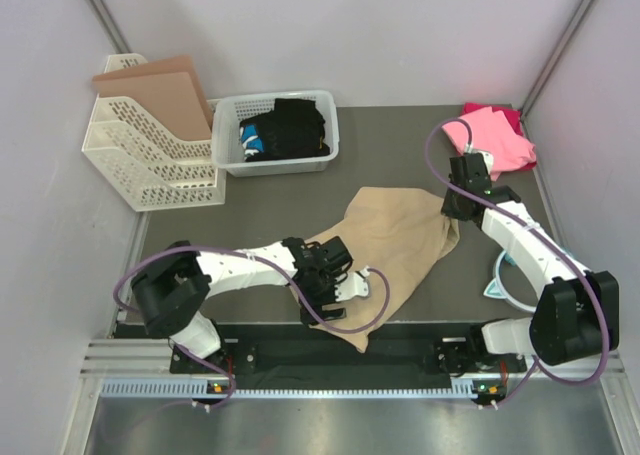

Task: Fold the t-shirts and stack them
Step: Flatten out the tshirt

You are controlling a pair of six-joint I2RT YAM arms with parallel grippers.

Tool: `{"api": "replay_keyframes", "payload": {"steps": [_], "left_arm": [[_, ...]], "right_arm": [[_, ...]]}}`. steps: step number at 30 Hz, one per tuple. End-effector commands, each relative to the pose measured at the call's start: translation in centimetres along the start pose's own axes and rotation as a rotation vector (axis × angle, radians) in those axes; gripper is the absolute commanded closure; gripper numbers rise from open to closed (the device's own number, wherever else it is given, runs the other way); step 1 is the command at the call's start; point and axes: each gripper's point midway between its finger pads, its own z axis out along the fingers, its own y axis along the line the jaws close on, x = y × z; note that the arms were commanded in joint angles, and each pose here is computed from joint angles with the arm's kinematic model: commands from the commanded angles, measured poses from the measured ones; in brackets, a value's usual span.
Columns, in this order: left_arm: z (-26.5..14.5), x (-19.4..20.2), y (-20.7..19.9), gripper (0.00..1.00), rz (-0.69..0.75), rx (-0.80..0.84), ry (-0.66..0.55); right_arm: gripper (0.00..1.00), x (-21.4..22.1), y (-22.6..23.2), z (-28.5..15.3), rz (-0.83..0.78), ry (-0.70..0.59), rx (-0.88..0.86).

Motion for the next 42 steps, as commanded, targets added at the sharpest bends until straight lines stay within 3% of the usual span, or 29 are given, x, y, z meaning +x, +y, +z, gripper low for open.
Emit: {"api": "replay_keyframes", "payload": {"steps": [1,13,22,32,42], "left_arm": [[0.7,-0.2,-0.5,0.16,0.009,0.033,0.011],[1.1,0.6,-2.7,0.25,0.052,0.085,0.062],[-2.1,0.0,-3.8,0.25,0.07,0.06,-0.011],[0.0,1.7,-4.2,0.27,0.097,0.086,0.072],[1.9,1.3,-3.5,0.29,0.106,0.073,0.072]], "right_arm": [[1.0,-3.0,1.0,-1.5,0.047,-0.083,-0.05],[1.0,-3.5,1.4,-1.8,0.054,-0.088,-0.061],[1.0,-3.2,1.3,-1.6,0.054,-0.082,-0.063],[1.0,-3.5,1.6,-1.8,0.067,-0.089,-0.074],[1.0,-3.5,1.8,-1.8,0.069,-0.088,-0.082]]}}
